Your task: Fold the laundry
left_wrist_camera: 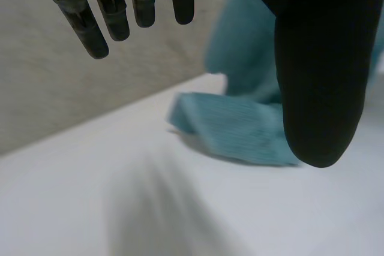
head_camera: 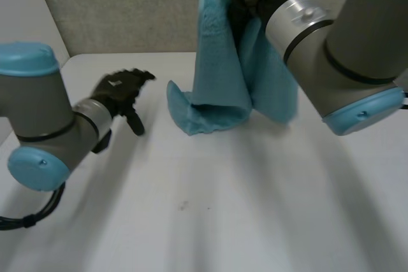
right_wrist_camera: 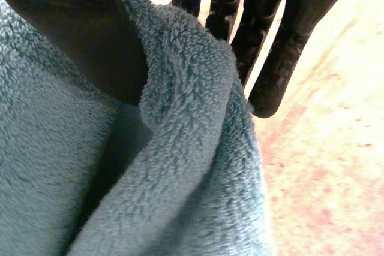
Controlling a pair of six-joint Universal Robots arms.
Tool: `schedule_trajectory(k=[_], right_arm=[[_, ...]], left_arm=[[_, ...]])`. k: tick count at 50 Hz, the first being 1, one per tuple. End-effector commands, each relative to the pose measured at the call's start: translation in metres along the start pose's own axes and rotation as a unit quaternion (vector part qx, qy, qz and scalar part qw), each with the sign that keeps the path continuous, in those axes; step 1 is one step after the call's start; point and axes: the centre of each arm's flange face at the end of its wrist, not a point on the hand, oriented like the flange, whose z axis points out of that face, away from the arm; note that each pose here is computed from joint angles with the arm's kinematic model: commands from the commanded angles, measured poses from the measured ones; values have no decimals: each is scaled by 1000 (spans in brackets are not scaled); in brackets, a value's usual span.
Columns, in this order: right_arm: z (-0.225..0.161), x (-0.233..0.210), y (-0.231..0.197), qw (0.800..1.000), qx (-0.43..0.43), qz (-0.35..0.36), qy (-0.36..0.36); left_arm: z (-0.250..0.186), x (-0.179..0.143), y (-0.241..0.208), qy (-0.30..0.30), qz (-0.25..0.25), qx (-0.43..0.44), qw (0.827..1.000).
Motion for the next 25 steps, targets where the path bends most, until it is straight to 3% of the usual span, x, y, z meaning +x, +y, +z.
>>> schedule_trajectory(k=[1, 9, 15, 25], right_arm=[[-21, 19, -50, 998, 33, -6, 60], [-39, 24, -76, 997, 45, -6, 67], [-60, 23, -90, 997, 47, -5, 60], [-77, 21, -87, 998, 31, -6, 54]], left_arm=[[-3, 33, 28, 67, -81, -51, 993], [2, 52, 38, 87, -124, -53, 987], [17, 63, 32, 98, -127, 12, 987], [26, 52, 21, 39, -134, 76, 987]])
